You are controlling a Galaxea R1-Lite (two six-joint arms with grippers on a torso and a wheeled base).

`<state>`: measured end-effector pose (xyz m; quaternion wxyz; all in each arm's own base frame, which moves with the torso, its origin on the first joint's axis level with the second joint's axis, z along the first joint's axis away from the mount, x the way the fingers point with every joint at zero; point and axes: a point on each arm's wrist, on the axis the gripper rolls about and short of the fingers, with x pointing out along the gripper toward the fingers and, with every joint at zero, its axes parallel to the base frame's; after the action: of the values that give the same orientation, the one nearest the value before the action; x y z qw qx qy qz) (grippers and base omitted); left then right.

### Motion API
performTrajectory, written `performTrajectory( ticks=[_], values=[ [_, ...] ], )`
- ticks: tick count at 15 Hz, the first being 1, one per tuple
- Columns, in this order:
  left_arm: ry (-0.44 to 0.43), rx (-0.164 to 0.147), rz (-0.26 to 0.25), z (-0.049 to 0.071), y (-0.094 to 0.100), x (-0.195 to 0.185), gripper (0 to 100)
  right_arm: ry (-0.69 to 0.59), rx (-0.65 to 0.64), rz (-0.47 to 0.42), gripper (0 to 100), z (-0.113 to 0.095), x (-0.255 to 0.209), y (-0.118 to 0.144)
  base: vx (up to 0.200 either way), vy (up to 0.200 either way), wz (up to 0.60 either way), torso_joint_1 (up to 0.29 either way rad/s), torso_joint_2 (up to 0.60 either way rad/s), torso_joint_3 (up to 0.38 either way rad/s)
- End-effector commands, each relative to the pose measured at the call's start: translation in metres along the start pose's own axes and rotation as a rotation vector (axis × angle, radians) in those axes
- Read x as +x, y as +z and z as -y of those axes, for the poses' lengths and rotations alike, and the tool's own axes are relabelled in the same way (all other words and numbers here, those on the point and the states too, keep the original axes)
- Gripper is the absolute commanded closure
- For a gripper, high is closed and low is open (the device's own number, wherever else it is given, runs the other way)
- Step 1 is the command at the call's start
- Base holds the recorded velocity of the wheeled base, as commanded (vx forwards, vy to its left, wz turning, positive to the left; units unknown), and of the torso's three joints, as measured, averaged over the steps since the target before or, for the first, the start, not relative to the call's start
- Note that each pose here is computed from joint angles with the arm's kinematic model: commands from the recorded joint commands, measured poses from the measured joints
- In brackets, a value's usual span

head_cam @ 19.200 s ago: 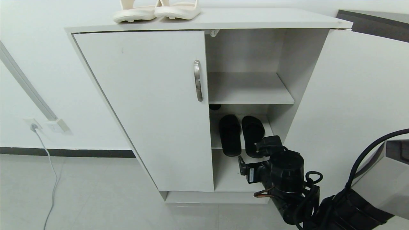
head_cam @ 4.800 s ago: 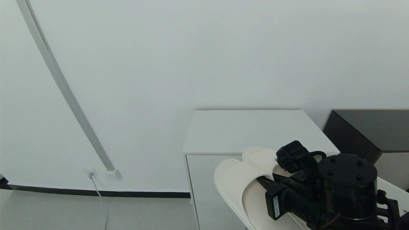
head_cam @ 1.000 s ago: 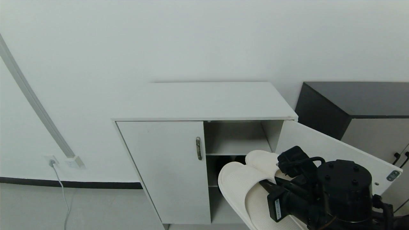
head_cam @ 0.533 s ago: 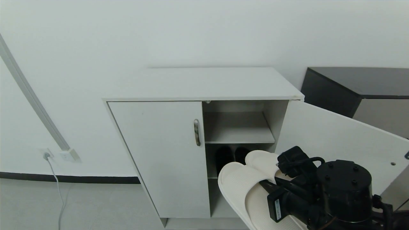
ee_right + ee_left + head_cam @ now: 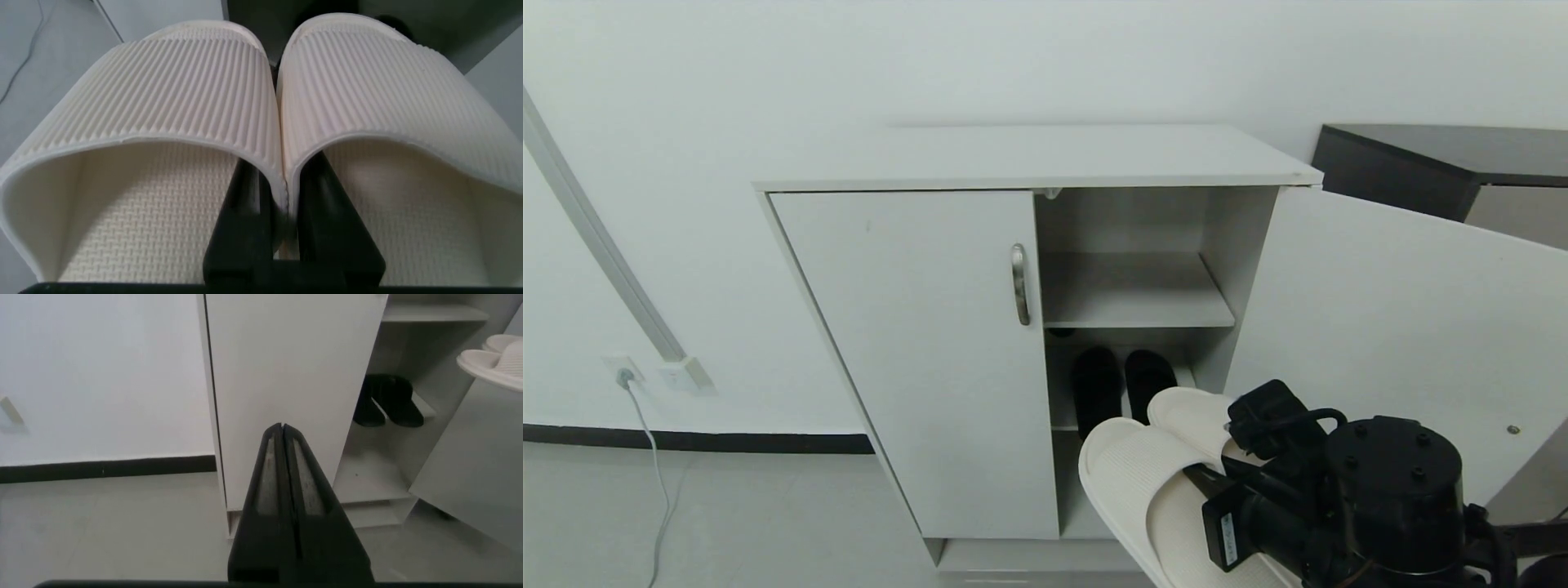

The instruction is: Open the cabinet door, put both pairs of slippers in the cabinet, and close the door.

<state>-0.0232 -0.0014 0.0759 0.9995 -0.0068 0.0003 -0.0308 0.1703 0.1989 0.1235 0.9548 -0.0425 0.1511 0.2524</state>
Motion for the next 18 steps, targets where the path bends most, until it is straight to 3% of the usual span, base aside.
performTrajectory(
  ticks=[1,7,18],
  values=[
    [0.000,0.000,-0.001,0.0000,0.0000,0.0001,100,-0.001,-0.002,-0.004,100,0.0000,0.0004,-0.0011,0.000,0.000,0.00,-0.071,0.45,0.383],
    [0.000,0.000,-0.001,0.0000,0.0000,0.0001,100,0.001,-0.008,-0.019,100,-0.0006,0.0008,-0.0051,0.000,0.000,0.00,-0.019,0.34,0.321],
    [0.000,-0.002,0.000,0.0000,0.0002,0.0001,100,0.028,-0.046,-0.026,100,-0.0055,0.0001,-0.0100,0.000,0.000,-0.05,0.000,0.01,0.004]
  ],
)
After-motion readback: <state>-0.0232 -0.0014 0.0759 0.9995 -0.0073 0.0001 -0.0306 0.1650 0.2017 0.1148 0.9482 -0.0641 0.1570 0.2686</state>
